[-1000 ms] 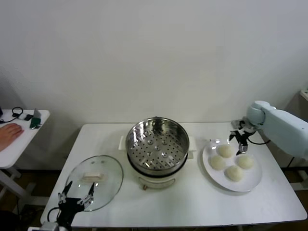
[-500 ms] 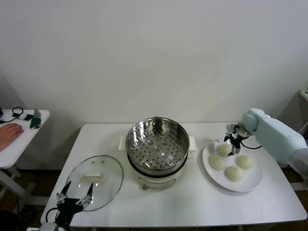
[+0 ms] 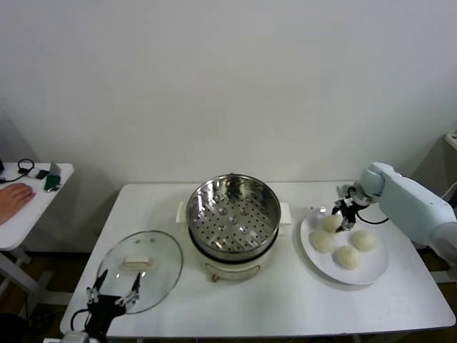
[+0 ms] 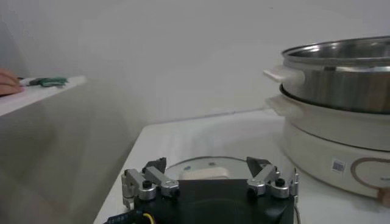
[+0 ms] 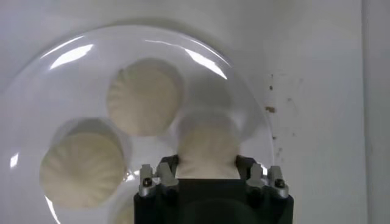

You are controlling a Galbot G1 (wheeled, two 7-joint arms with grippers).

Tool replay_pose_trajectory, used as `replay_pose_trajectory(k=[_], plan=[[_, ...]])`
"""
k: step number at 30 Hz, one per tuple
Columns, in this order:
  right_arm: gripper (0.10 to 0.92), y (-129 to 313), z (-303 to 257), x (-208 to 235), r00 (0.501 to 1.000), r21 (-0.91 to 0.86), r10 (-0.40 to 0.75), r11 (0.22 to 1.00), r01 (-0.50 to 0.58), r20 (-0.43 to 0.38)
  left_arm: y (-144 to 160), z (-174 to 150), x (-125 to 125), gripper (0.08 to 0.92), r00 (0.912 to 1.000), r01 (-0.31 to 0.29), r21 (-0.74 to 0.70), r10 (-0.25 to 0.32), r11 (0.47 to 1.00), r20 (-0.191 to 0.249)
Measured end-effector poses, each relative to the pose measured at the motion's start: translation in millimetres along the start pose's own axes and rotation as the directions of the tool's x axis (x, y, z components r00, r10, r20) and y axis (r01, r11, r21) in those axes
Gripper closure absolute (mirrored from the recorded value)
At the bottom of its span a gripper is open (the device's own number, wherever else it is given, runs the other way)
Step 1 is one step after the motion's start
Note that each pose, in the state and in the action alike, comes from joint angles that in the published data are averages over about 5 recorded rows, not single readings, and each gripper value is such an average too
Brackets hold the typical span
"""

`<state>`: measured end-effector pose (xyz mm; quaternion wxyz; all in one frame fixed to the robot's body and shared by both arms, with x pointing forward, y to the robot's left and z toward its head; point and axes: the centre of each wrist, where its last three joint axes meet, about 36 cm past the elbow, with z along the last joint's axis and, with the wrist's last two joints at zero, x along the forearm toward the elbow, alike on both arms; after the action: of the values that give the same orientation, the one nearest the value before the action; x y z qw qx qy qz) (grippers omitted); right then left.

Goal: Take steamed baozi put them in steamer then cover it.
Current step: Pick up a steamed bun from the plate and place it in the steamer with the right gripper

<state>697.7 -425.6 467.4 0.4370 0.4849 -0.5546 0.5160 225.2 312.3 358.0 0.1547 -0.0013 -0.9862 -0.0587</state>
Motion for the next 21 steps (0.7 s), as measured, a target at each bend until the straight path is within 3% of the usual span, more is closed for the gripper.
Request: replay_pose_trajectory(k=[11, 16, 21], plan=[[0.386, -20, -19, 47, 1.000, 0.112, 0.026, 0.993, -0.026, -0.001, -3, 0, -1, 0.177, 1.0000, 0.001, 0.001, -0.001, 1.000, 0.002], [0.386, -42, -59, 107, 0.997, 0.249, 0.075, 0.965, -0.078, 0.020, -3, -1, -1, 0.177, 1.0000, 0.003, -0.001, -0.003, 1.000, 0.003], [0.386, -57, -122, 182, 0.989, 0.438, 0.127, 0.886, -0.150, 0.080, -2, -1, -1, 0.177, 1.0000, 0.004, -0.005, -0.004, 1.000, 0.007]])
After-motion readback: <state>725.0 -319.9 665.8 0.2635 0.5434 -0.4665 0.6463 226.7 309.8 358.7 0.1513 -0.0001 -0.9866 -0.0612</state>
